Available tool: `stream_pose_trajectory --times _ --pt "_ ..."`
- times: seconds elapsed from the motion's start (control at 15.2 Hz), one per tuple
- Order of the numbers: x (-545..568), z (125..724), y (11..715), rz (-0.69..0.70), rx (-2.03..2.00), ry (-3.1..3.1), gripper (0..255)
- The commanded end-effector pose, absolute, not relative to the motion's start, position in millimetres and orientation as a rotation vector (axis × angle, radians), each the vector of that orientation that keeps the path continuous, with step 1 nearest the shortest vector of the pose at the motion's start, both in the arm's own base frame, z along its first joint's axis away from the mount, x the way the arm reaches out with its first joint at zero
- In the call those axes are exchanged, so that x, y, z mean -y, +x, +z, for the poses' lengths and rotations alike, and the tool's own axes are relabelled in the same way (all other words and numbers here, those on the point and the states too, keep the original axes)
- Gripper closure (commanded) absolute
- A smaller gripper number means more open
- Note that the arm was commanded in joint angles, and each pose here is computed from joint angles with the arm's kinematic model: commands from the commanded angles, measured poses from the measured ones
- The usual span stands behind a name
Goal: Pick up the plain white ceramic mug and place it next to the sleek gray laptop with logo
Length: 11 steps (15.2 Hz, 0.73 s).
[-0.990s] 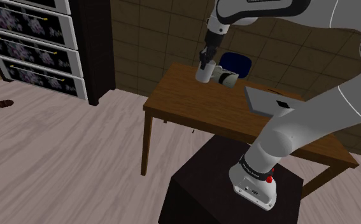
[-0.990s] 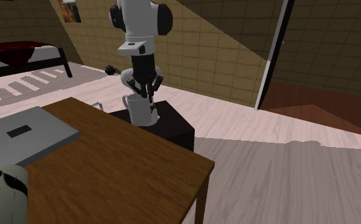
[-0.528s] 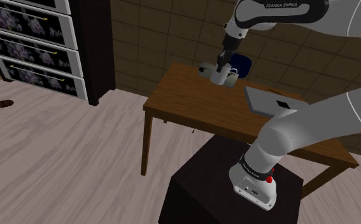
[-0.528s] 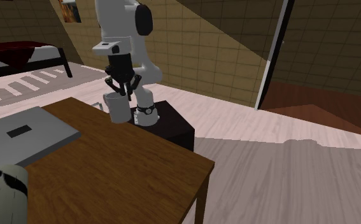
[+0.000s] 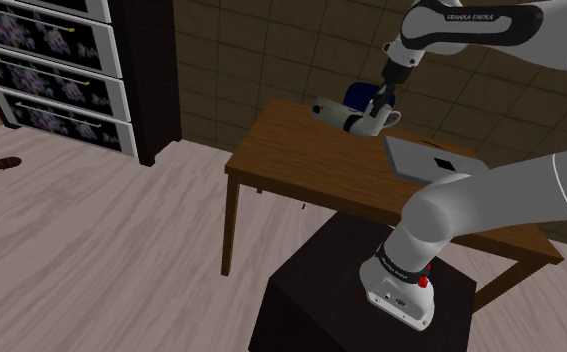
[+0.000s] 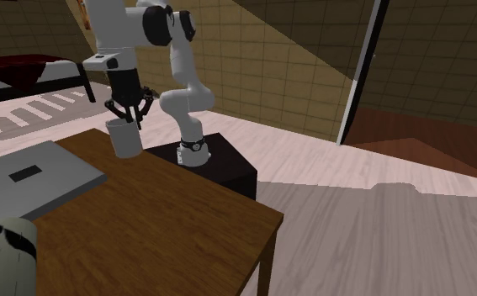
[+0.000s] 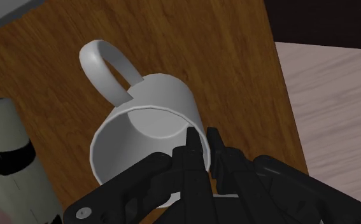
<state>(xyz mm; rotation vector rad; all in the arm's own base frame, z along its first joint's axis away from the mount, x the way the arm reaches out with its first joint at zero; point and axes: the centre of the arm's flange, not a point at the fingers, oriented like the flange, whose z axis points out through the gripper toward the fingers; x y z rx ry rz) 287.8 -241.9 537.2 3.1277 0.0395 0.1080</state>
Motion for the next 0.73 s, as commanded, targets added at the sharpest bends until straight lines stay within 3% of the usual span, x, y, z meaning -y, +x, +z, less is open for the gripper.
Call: stream_pose_trajectory --times 0.0,0.66 --pt "261 538 270 0.108 -0.042 3.128 255" --pt "331 523 208 0.108 -0.042 3.128 255"
